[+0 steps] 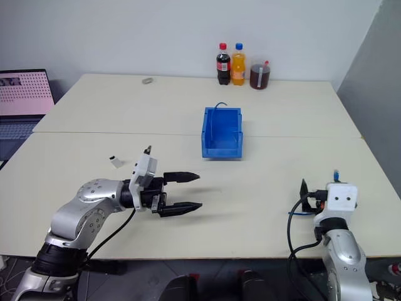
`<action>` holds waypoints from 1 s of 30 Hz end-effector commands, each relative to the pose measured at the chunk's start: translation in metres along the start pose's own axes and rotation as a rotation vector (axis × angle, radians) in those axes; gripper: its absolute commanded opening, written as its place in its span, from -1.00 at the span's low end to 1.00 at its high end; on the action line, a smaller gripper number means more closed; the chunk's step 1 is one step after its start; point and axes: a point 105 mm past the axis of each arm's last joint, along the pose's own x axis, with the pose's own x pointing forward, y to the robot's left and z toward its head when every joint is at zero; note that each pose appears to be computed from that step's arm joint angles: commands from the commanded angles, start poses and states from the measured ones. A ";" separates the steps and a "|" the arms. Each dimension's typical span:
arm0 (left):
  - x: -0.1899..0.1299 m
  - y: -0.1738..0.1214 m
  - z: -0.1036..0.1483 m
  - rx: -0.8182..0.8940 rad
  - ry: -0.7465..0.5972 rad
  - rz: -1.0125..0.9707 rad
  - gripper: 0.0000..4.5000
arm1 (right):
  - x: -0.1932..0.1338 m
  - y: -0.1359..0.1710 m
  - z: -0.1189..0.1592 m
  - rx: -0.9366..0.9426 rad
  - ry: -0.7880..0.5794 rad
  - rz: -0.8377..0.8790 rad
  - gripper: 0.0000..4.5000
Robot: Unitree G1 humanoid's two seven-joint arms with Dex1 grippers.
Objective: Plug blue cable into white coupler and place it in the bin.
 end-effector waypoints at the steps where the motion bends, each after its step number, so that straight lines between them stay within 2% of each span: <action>1: 0.012 0.002 0.014 0.064 0.005 -0.079 1.00 | 0.004 -0.025 -0.002 -0.002 0.094 -0.135 0.99; 7: 0.020 0.003 0.014 0.077 -0.002 -0.100 1.00 | 0.025 -0.034 -0.011 0.084 0.216 -0.175 0.99; 11: 0.022 0.003 0.015 0.081 -0.005 -0.105 1.00 | 0.036 -0.035 -0.023 0.121 0.295 -0.142 0.99; 17: 0.022 0.003 0.016 0.092 -0.003 -0.110 1.00 | 0.044 -0.042 -0.034 0.133 0.343 -0.163 0.99; 18: 0.022 0.003 0.016 0.094 -0.002 -0.110 1.00 | 0.044 -0.043 -0.035 0.142 0.346 -0.168 0.83; 19: 0.022 0.003 0.016 0.095 -0.001 -0.110 1.00 | 0.045 -0.043 -0.036 0.158 0.346 -0.172 0.77; 24: 0.022 0.004 0.016 0.097 0.003 -0.112 1.00 | 0.045 -0.046 -0.037 0.179 0.335 -0.184 0.18; 30: 0.023 0.007 0.016 0.102 0.008 -0.115 1.00 | 0.048 -0.053 -0.036 0.181 0.321 -0.188 -0.40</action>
